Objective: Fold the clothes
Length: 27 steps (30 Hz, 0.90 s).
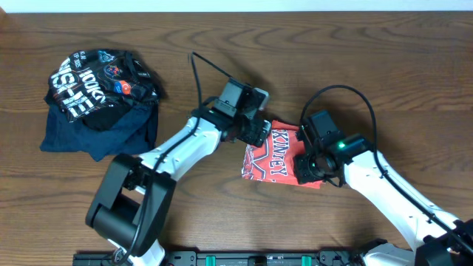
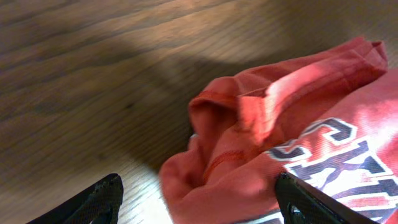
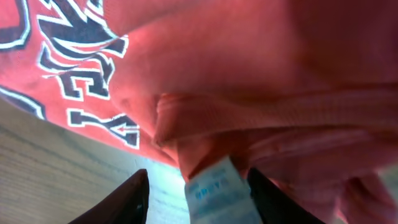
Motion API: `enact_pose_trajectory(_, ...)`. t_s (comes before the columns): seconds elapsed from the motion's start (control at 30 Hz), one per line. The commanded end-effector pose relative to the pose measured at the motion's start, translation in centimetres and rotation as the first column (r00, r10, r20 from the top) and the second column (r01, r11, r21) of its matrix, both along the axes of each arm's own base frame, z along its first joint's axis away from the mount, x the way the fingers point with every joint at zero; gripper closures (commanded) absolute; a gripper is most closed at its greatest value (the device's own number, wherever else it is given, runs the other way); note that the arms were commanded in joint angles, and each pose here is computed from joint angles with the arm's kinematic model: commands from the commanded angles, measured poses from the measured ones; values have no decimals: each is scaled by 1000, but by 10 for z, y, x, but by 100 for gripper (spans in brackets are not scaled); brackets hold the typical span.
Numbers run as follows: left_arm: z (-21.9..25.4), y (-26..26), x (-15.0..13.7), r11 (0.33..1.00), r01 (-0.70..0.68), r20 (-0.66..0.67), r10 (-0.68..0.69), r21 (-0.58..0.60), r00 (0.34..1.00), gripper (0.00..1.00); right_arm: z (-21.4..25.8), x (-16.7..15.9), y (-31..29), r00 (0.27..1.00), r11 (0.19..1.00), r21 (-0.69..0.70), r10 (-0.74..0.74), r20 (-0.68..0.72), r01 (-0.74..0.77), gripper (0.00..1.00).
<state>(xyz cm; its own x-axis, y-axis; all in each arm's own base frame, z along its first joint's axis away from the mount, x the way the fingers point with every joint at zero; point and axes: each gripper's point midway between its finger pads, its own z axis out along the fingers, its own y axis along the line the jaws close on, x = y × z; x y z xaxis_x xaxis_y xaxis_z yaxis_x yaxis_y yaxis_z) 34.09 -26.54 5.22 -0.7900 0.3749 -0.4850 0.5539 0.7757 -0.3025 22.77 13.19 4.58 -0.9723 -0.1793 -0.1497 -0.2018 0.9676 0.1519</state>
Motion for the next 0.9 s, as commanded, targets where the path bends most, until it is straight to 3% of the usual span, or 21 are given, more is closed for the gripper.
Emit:
enact_pose_trajectory(0.0, -6, -3, 1, 999, 30, 12, -31, 19, 999, 20, -11, -7, -2, 999, 1000, -16, -24, -23, 24, 51)
enact_pose_trajectory(0.1, -10, -2, -1, 999, 31, -2, -31, 27, 1000, 20, -16, -8, -5, 999, 999, -29, -32, -22, 32, 57)
enact_pose_trajectory(0.13, -12, -1, -3, 999, 31, -9, -31, 31, 999, 19, -17, -9, -6, 999, 999, -30, -32, -24, 32, 67)
enact_pose_trajectory(0.17, -14, 0, -4, 999, 31, -17, -31, 36, 999, 19, -17, -10, -6, 999, 999, -32, -33, -25, 32, 89)
enact_pose_trajectory(0.2, -17, 0, -5, 999, 31, -25, -30, 40, 999, 20, -18, -9, -7, 999, 998, -38, -41, -24, 40, 99)
enact_pose_trajectory(0.37, -37, 7, -16, 996, 35, -91, -28, 78, 995, 20, -17, -8, -33, 987, 974, -163, -163, 2, 161, 99)
enact_pose_trajectory(0.53, -51, 19, -27, 990, 33, -151, -11, 138, 988, 20, -4, -14, -90, 936, 859, -375, -341, 90, 349, 99)
enact_pose_trajectory(0.63, -55, 27, -30, 983, 23, -159, 6, 183, 987, 20, -2, -11, -106, 916, 830, -393, -387, 106, 396, 99)
enact_pose_trajectory(0.87, -53, 26, -30, 984, 21, -159, 8, 177, 987, 20, -4, -7, -107, 930, 857, -368, -358, 78, 361, 99)
